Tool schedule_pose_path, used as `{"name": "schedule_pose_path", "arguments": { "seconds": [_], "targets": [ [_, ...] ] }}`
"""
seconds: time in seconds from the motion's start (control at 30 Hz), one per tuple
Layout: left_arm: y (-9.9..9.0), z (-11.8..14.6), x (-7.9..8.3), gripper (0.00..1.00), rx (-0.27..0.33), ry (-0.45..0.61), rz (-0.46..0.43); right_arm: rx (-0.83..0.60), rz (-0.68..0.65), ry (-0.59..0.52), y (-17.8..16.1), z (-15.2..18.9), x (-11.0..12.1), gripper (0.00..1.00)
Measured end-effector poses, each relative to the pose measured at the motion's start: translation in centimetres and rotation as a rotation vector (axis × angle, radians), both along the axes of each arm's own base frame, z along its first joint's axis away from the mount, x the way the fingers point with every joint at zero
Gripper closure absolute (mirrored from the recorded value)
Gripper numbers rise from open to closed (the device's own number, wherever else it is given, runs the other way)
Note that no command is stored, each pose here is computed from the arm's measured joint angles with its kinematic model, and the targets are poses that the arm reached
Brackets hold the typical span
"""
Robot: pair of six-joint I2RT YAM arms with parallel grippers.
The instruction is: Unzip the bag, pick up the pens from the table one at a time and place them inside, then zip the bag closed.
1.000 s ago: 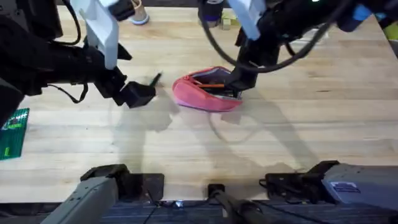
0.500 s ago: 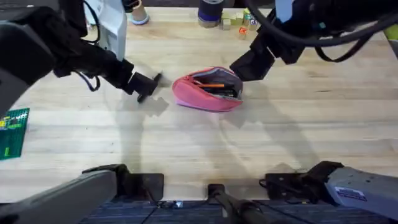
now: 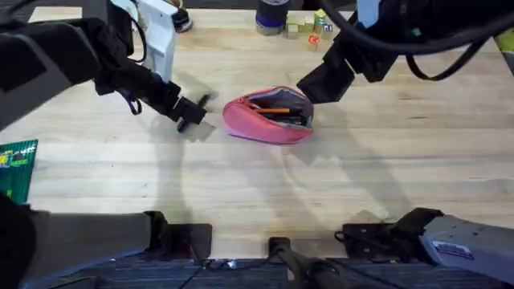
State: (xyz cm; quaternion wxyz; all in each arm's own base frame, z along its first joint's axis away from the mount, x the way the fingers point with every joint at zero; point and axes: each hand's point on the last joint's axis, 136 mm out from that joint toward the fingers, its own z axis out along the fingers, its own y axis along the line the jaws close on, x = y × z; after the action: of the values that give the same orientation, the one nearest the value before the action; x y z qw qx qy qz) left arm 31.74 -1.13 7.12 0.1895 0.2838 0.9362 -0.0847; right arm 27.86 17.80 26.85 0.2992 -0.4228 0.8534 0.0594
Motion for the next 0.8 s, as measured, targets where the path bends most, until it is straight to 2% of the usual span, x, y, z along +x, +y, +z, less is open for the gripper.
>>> {"name": "schedule_pose_path", "arguments": {
  "seconds": [0.2, 0.3, 0.53, 0.8],
  "targets": [
    [-0.3, -1.7, -0.2, 0.007, 0.089, 0.048, -0.033, -0.001, -0.002, -0.001, 0.0, 0.0, 0.0, 0.006],
    [-0.7, -1.8, 0.0, 0.008, 0.112, 0.040, -0.053, -0.002, -0.002, 0.000, 0.0, 0.0, 0.0, 0.006],
    [-0.8, -3.5, 0.1, 0.007, 0.121, 0.081, -0.060, -0.002, -0.002, -0.001, 0.0, 0.0, 0.0, 0.006],
    [-0.7, -3.6, 0.5, 0.007, 0.117, 0.098, -0.060, -0.001, -0.002, -0.001, 0.0, 0.0, 0.0, 0.005]
  ]
}}
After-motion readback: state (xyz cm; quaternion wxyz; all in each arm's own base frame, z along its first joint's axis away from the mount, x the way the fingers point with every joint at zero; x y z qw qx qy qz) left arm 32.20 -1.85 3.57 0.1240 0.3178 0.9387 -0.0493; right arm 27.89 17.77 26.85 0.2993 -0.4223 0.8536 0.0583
